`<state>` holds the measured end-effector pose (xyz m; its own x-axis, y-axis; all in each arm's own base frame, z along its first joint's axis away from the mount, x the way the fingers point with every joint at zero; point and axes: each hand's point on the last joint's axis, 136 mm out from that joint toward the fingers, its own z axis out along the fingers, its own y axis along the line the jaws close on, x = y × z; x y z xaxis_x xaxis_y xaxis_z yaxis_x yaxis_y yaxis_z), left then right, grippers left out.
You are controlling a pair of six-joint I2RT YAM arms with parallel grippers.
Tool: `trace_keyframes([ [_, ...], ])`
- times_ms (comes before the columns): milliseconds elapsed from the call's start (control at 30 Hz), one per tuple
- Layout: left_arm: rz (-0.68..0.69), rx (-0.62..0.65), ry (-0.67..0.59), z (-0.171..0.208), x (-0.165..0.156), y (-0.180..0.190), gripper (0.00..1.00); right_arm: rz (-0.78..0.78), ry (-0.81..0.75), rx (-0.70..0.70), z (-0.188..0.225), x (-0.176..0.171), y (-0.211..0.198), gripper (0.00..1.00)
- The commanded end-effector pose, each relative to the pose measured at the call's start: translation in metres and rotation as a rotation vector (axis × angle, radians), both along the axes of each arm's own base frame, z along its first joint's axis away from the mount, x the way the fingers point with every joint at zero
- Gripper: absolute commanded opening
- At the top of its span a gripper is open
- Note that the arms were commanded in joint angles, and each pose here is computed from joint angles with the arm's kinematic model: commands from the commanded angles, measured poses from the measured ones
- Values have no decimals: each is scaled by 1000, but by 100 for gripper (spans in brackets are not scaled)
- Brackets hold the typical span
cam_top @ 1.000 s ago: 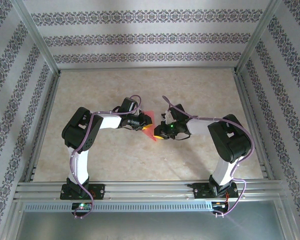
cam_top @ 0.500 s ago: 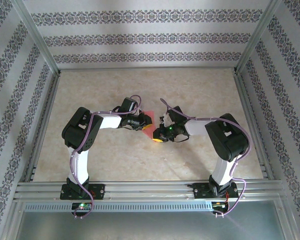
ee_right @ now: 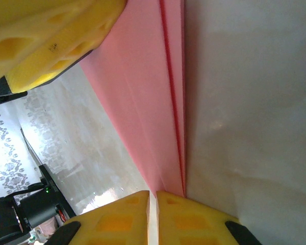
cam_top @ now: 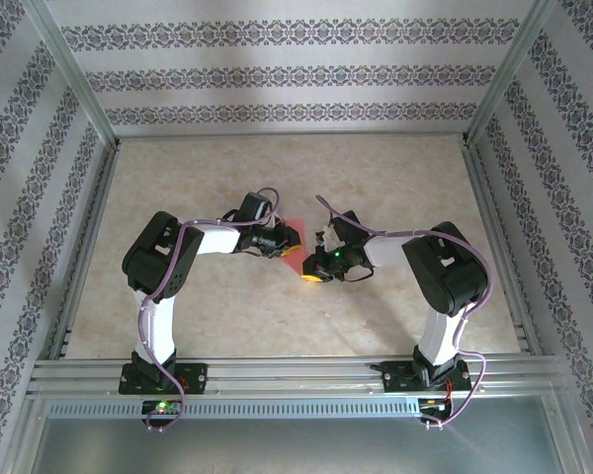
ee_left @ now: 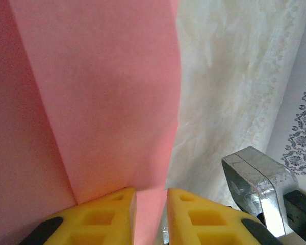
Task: Fold a paper plane with a square sheet of paper (pick it up from the middle)
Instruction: Fourth fold the wing at the center of the table.
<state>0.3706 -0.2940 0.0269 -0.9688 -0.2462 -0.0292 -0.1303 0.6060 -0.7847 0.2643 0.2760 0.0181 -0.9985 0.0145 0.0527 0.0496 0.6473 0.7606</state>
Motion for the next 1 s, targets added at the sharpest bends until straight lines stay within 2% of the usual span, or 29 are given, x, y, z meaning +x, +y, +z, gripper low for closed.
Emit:
trace_keyframes([
  [0, 30, 155, 171, -56, -29, 29, 23, 19, 27, -40, -9, -8, -2, 13],
  [233, 28, 160, 175, -57, -31, 30, 23, 13, -116, -9, 34, 4, -1, 13],
  [333, 28, 158, 171, -56, -30, 29, 23, -5, -148, -32, 39, 11, -3, 13],
  [767, 21, 149, 167, -52, -28, 27, 23, -4, -87, -85, 10, 15, 9, 10],
  [967, -5, 102, 104, -29, -19, 18, 23, -16, -44, -129, -10, 9, -2, 9],
])
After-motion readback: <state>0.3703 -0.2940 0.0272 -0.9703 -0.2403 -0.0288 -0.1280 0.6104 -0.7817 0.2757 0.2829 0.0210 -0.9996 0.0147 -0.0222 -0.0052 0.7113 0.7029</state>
